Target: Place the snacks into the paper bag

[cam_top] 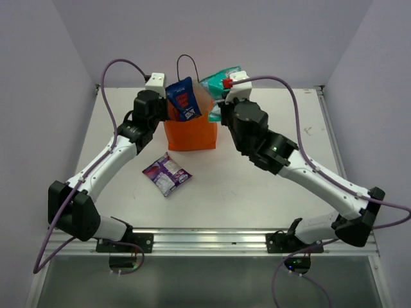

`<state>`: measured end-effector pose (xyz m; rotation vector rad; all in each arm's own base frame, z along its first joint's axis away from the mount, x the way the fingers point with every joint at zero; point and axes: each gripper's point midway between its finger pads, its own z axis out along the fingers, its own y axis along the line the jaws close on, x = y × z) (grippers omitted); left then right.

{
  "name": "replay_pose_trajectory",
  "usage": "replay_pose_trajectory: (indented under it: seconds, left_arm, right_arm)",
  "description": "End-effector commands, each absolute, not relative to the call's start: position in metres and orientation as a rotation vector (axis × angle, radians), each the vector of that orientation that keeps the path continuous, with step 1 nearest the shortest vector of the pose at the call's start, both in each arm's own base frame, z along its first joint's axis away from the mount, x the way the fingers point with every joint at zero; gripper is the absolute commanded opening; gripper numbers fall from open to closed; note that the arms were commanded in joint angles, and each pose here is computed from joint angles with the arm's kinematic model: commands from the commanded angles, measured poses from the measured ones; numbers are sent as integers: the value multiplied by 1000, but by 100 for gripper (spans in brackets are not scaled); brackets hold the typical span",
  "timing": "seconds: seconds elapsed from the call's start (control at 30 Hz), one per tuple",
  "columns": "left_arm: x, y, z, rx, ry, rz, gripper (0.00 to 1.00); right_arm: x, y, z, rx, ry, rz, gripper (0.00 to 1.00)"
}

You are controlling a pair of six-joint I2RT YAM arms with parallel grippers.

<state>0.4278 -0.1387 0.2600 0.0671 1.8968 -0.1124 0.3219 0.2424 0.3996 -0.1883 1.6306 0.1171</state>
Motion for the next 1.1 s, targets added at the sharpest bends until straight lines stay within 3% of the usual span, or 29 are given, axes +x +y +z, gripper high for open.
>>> replay_pose_trajectory:
  seconds: [0.0, 0.2, 0.5, 1.07]
  left_arm:
    - [425, -139, 265, 84, 1881, -116, 0]
    - [425, -138, 266, 84, 1881, -110, 0]
    - [425, -137, 266, 80, 1882, -107, 0]
    - [422, -134, 269, 77, 1875, -95, 0]
  right_arm:
    - [360, 289, 400, -282, 1549, 119, 0]
    - [398, 345, 409, -332, 1473, 196, 0]
    - [424, 378, 435, -382, 1421, 225, 0]
    - [425, 390, 281, -598, 1794, 128, 0]
